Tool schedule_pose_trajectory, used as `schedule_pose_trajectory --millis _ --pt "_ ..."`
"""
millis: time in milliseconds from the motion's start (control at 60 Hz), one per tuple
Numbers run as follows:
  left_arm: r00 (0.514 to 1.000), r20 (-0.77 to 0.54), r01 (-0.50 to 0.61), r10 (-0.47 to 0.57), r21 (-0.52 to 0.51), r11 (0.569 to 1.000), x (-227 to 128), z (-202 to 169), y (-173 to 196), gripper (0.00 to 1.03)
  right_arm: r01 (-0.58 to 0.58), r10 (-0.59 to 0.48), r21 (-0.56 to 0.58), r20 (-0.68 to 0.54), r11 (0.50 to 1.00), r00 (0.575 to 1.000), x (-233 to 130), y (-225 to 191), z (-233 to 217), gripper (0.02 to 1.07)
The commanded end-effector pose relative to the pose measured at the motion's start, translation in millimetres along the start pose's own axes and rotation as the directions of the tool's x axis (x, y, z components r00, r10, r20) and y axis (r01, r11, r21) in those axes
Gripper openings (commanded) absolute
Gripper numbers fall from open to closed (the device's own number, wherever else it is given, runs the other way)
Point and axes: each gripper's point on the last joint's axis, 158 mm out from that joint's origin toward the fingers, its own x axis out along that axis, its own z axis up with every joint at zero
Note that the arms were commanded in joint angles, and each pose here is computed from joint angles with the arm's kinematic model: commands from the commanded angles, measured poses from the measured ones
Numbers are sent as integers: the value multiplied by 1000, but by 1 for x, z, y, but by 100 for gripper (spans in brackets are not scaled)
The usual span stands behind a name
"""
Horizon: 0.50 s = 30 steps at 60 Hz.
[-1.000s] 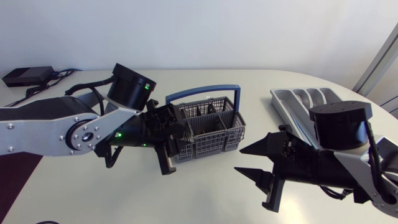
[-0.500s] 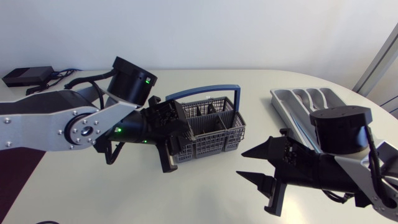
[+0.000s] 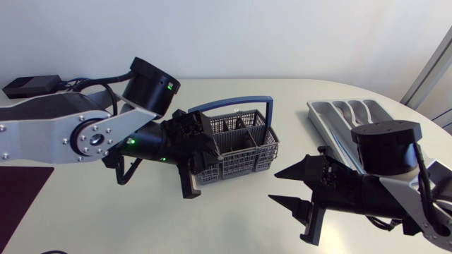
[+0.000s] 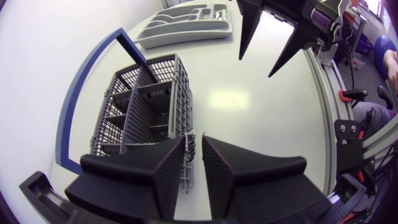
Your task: Sort the cutlery from the basket into the organizer compartments.
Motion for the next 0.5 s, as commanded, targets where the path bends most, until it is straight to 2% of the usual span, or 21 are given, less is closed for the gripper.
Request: schedule_pose_trajectory --millis 0,33,117,483 --pt "1000 22 -9 9 16 1000 -7 11 8 16 -4 4 -6 -9 1000 1000 2 1 -2 63" --pt "1000 20 -7 7 15 1000 -7 11 8 14 -7 7 -7 -10 1000 1000 2 2 -2 63" --pt "1000 24 3 -4 11 1000 -9 14 9 4 -7 7 -7 -14 1000 1000 3 3 -3 63" --pt "998 -14 60 -61 -35 998 -7 11 11 3 4 -4 -7 -12 1000 1000 0 2 -3 63"
